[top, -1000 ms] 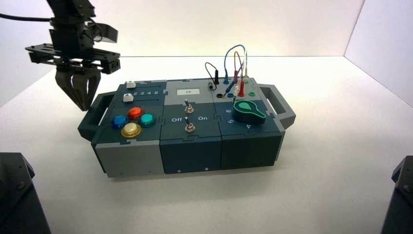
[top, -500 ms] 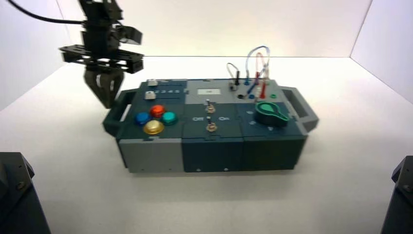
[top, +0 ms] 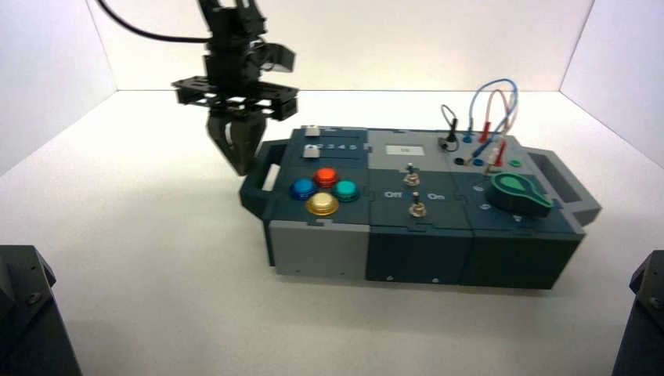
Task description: Move the box to the right.
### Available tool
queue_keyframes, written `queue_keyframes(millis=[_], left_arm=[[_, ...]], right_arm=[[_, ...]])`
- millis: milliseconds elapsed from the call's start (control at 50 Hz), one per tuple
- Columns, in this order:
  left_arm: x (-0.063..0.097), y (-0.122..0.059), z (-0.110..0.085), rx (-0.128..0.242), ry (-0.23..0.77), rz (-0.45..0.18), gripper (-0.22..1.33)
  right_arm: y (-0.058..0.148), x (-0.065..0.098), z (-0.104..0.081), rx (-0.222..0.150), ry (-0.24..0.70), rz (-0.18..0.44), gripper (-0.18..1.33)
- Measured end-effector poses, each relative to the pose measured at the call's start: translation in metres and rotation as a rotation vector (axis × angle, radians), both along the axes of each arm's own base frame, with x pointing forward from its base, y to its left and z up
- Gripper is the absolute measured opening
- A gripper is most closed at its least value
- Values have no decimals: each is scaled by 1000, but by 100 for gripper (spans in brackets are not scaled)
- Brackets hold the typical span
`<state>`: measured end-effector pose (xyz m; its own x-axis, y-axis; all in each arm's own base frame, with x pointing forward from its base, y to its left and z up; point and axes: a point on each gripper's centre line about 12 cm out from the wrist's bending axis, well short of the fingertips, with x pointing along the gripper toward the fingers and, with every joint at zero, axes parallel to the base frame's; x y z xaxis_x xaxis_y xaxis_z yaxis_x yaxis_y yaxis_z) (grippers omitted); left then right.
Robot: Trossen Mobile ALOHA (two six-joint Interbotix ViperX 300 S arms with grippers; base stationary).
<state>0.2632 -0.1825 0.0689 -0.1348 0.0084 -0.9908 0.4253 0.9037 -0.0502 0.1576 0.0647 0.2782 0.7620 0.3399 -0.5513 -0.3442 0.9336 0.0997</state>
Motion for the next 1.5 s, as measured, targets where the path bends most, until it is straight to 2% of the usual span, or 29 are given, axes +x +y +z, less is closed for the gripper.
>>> queue_keyframes(millis=[180,340,620,820,1060,1200,1300,1360,1380,1400,1460,1480,1500], left_arm=[[7,-16,4,-10,-4,-37,-16],[11,-38,9,-24,-12,-89,-16],[5,-73,10,-63,10,-179,-16],[-1,-90,15,-85,17,-220,-16],[-1,-105,23,-111,-7,-251,-16],[12,-100,26,-131,-66,-227,-16],[28,-78,39,-162,-128,-149,-16],[36,-62,53,-184,-179,-102,-16],[39,-52,65,-201,-216,-78,-16],[40,-51,67,-203,-220,-75,-16],[38,-38,91,-239,-289,-48,-16],[38,-38,93,-243,-292,-47,-16],[34,-33,106,-261,-324,-42,-16]], right_arm=[[2,3,4,-1,1,2,-14],[3,7,4,4,16,2,-14],[4,7,2,12,26,2,-14],[5,7,3,13,26,2,-14],[4,7,1,10,41,2,-14],[4,6,0,1,52,6,-14],[4,4,-2,-12,64,16,-14],[4,3,-2,-20,67,22,-14],[4,3,-3,-22,70,24,-14],[4,3,-3,-25,70,25,-14],[4,3,-3,-29,71,30,-14],[4,2,-3,-31,72,32,-14],[4,2,-3,-31,72,34,-14]])
